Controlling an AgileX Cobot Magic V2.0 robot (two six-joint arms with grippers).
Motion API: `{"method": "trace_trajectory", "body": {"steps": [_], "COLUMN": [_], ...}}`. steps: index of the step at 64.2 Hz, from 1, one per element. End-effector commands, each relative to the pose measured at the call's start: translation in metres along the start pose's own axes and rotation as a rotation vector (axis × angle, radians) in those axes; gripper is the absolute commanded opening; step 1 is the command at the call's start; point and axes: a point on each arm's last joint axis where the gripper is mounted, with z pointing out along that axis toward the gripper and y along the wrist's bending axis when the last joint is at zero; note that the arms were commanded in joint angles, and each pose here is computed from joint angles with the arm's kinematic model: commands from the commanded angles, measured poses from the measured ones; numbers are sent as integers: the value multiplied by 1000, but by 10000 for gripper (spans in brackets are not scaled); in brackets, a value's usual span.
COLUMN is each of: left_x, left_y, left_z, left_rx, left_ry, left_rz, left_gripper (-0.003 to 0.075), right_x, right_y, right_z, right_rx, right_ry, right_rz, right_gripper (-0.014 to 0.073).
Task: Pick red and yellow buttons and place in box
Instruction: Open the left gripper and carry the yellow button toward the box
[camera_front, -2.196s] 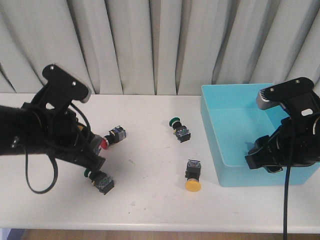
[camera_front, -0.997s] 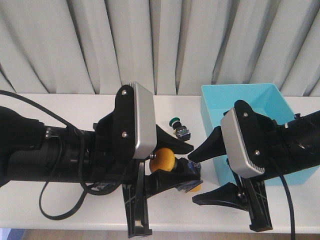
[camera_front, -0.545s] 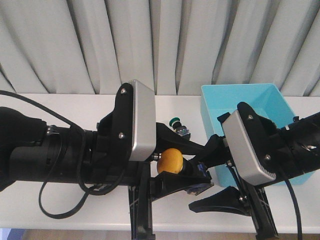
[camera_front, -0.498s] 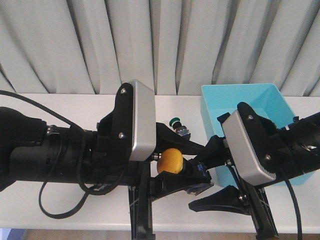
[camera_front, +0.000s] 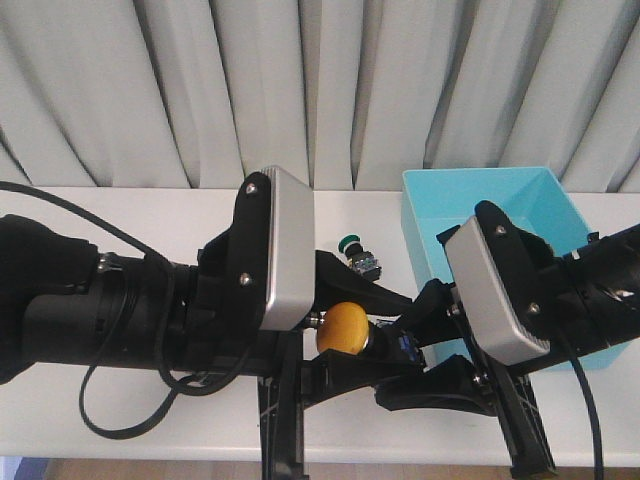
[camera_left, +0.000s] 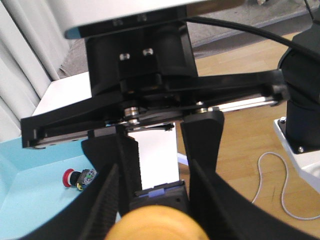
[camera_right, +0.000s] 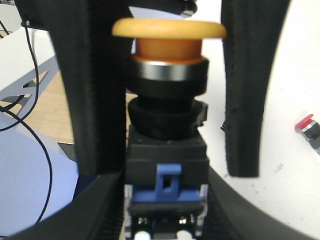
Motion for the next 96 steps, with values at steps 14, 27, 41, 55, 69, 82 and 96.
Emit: {"method": "trace_trajectory", "body": {"steps": [14, 27, 41, 55, 69, 82, 96], "left_x": [-17, -16, -8, 8, 23, 30, 31], "left_y": [0, 1, 4, 14, 26, 30, 29], "left_z": [-7, -7, -7, -8, -16, -21, -21], "left_rx": [-11, -21, -56, -164, -275, -302, -294], "left_ry": [-67, -62, 24, 186, 345, 410, 416], "left_rz": [7, -22, -18, -36, -19, -48, -48], "left_gripper": [505, 635, 624, 607, 589, 586, 586], "right_x": [-12, -12, -9, 6, 29, 70, 123], "right_y": [-1, -3, -3, -10, -33, -66, -108], "right_z": [-7, -7, -8, -9, -23, -48, -52], "right_rx": [45, 58, 66, 149, 487, 878, 909], "right_ry": [-52, -47, -13, 142, 313, 255, 401], "right_rz": [26, 26, 27, 99, 417, 933, 1199], "right_gripper": [209, 209, 209, 209, 211, 216, 230]}}
